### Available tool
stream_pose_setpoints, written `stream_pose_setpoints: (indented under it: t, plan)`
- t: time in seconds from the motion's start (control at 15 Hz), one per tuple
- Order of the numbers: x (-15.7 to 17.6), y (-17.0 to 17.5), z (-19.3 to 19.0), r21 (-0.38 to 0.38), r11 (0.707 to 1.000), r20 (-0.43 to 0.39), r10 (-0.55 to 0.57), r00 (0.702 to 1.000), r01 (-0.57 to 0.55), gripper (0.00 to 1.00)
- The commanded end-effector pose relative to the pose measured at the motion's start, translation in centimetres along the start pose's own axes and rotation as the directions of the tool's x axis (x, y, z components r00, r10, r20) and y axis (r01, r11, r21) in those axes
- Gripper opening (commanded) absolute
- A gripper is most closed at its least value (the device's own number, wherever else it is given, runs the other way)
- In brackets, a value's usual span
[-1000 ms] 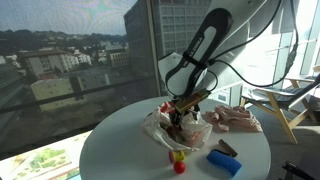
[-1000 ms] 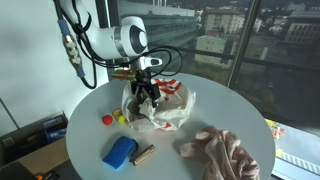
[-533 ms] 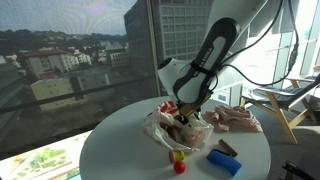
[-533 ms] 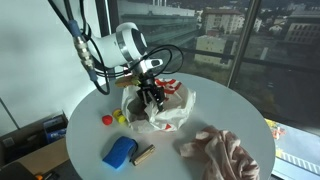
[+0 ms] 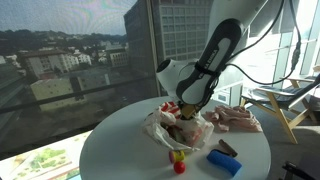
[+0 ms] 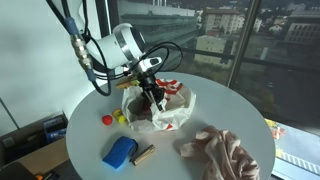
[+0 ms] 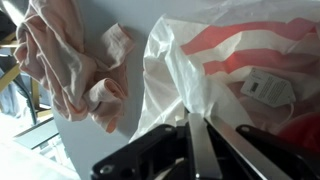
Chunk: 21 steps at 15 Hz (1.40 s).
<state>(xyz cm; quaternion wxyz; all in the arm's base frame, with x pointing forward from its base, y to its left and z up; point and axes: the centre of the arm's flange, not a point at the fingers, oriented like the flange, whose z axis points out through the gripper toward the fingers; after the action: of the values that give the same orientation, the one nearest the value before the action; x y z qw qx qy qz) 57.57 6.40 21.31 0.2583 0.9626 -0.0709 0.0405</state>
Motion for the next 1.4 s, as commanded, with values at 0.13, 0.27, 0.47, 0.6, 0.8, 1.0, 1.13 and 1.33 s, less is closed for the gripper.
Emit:
stream_pose_setpoints:
  t: [0.13, 0.27, 0.47, 0.6, 0.8, 1.0, 1.13, 1.33]
  plan:
    - [-0.3, 3.1, -4.6, -0.216, 0.967, -0.162, 0.099, 0.982, -0.134, 0.0]
    - [-0.3, 4.1, -5.8, -0.277, 0.944, -0.197, 0.127, 0.972, -0.179, 0.0]
    - [-0.7, 4.3, -6.4, -0.358, 0.91, -0.223, 0.132, 0.966, -0.207, 0.0]
    - [-1.2, 3.8, -6.5, -0.387, 0.899, -0.215, 0.129, 0.968, -0.206, 0.28]
    - [-1.8, 3.3, -6.6, -0.386, 0.904, -0.177, 0.122, 0.977, -0.183, 0.5]
    - [-2.0, 3.7, -6.9, -0.338, 0.925, -0.142, 0.132, 0.981, -0.173, 0.72]
    - [-2.3, 4.1, -7.6, -0.262, 0.948, -0.103, 0.162, 0.981, -0.184, 0.88]
    - [-2.9, 6.0, -7.4, -0.323, 0.906, -0.128, 0.245, 0.961, -0.274, 1.0]
